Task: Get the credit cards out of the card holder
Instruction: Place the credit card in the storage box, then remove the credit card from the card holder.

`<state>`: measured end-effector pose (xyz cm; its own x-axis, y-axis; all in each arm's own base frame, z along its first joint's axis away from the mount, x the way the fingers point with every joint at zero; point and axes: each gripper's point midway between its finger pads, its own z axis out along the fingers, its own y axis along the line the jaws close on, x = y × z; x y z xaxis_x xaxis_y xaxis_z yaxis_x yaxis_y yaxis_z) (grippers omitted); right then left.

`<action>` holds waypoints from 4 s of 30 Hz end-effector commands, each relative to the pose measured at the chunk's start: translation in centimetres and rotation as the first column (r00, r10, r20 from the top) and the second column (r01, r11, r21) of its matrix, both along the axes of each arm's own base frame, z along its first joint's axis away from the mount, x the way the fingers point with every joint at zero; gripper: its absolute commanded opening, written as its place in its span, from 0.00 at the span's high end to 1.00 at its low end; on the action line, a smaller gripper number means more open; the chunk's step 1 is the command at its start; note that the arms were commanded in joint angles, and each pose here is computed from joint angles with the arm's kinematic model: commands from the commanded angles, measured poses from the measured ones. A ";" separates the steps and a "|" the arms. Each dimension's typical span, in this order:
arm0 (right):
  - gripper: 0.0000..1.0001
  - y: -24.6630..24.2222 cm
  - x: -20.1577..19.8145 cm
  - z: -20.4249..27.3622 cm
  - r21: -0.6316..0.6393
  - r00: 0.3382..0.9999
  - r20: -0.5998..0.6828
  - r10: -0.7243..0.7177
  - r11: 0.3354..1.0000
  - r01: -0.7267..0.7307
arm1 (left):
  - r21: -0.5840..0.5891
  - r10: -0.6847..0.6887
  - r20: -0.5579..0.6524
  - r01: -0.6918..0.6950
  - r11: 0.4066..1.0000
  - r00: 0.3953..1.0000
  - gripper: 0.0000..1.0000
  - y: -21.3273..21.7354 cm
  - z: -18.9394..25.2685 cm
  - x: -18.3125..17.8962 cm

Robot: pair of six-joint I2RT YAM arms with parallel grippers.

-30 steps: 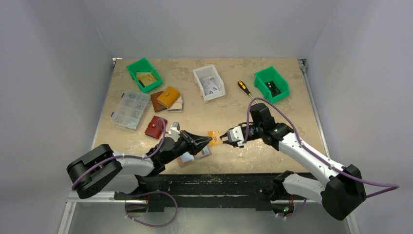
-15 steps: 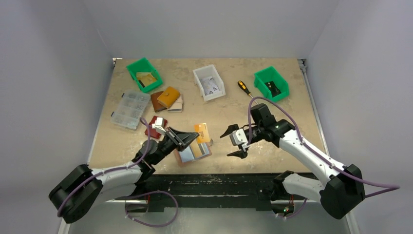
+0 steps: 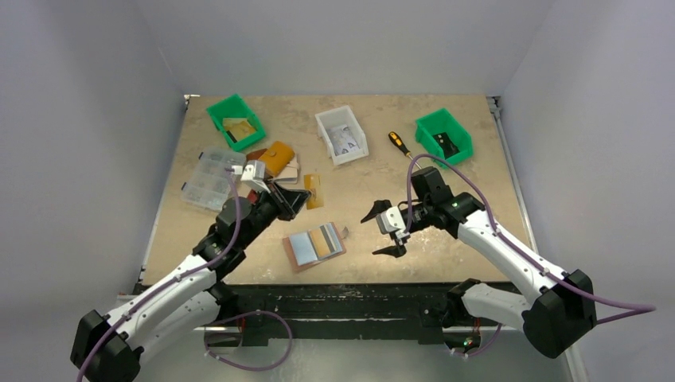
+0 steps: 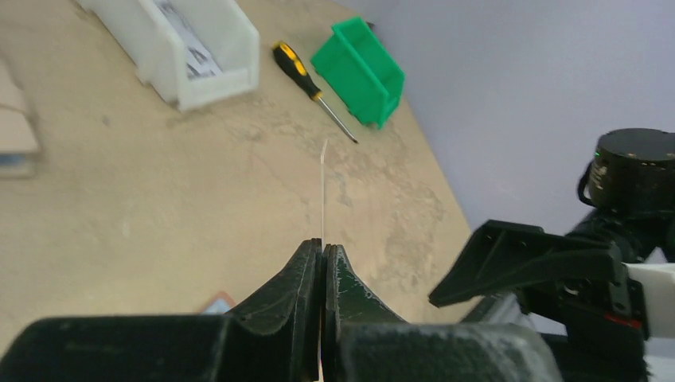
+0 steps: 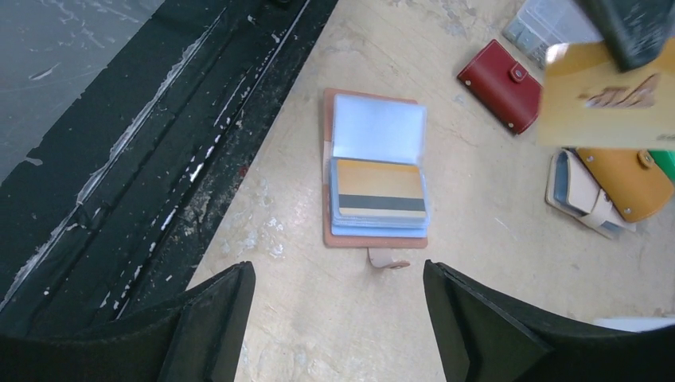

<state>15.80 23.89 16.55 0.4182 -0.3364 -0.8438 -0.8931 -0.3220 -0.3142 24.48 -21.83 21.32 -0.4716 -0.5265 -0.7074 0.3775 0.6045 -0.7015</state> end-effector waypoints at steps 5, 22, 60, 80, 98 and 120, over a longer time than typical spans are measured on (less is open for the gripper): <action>0.13 0.2 0.4 1.6 0.030 1.000 0.015 -0.009 1.000 0.008 | 0.374 0.187 0.208 -0.254 0.892 0.960 1.00 5.8 1.9 3.7; 0.10 0.2 0.1 1.7 0.040 1.000 0.022 0.000 0.999 0.000 | 0.352 0.156 0.106 -0.184 0.918 0.982 1.00 13.5 1.5 17.4; 0.08 0.2 -0.4 -0.3 0.002 0.998 -0.041 0.052 0.999 -0.052 | 0.198 0.411 -0.417 -0.361 0.911 0.811 0.98 27.0 -12.1 36.2; 0.08 0.0 -0.2 -0.4 -0.012 0.999 -0.024 0.042 0.999 -0.042 | 0.359 0.570 -0.160 -0.490 0.794 0.806 0.76 30.0 1.4 33.2; 0.06 -3.0 3.2 0.0 -0.014 0.992 -0.011 -0.123 0.992 0.123 | 0.034 0.399 -0.130 -0.399 0.916 0.907 0.00 21.1 3.1 13.8; 0.01 -6.8 6.5 1.6 0.007 0.883 -0.082 -0.462 0.886 0.464 | 0.219 -0.029 -0.274 0.091 0.972 0.961 0.05 8.4 -4.3 3.0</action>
<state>21.12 17.52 17.75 0.2316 -0.4741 -0.8494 -0.9567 0.0472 -0.2872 28.81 -13.36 18.57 -0.6570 -0.3993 -0.6394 0.2097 0.7179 -0.6638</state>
